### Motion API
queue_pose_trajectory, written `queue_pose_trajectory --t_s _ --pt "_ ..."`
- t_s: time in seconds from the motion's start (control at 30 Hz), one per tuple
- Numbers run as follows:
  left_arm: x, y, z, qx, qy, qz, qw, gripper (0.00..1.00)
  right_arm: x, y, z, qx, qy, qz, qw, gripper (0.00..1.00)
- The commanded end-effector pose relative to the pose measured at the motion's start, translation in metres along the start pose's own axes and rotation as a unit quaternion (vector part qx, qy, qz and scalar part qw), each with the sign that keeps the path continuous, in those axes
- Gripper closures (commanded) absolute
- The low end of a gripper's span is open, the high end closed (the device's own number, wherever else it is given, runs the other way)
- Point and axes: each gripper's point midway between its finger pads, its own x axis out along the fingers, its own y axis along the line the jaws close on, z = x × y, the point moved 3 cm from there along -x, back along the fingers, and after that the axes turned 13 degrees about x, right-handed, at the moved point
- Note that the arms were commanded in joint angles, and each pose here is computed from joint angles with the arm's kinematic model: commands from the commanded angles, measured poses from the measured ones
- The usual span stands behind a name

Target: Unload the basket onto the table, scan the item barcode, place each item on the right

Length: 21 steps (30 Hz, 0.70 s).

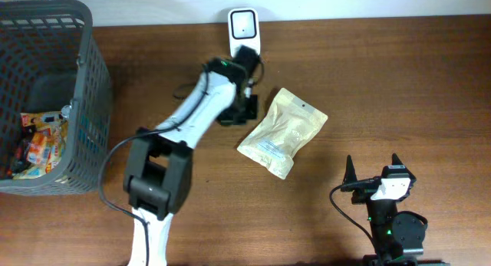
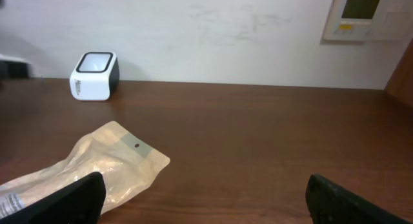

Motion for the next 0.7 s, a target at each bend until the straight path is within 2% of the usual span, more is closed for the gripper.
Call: queue_pose_trajectory --t_s 0.0,0.2,0.27,0.43,0.67 --pt "-0.010 0.020 -0.024 -0.003 0.066 0.025 0.997 1.00 0.000 -0.003 -0.003 0.002 0.001 -0.008 1.000 0.02" --pt "0.044 -0.025 -0.052 0.021 0.112 -0.058 0.992 1.00 0.000 -0.003 -0.003 0.002 0.001 -0.008 1.000 0.02" --pt "0.057 -0.035 -0.050 0.021 0.112 -0.076 0.991 1.00 0.000 -0.003 -0.003 0.002 0.001 -0.007 1.000 0.02" --pt "0.071 -0.079 -0.017 0.042 0.048 -0.223 0.973 1.00 0.000 -0.003 -0.003 0.002 0.001 -0.008 1.000 0.02" --pt "0.063 -0.111 0.032 0.077 -0.077 -0.262 0.959 1.00 0.000 -0.003 -0.003 0.002 0.001 -0.008 1.000 0.02"
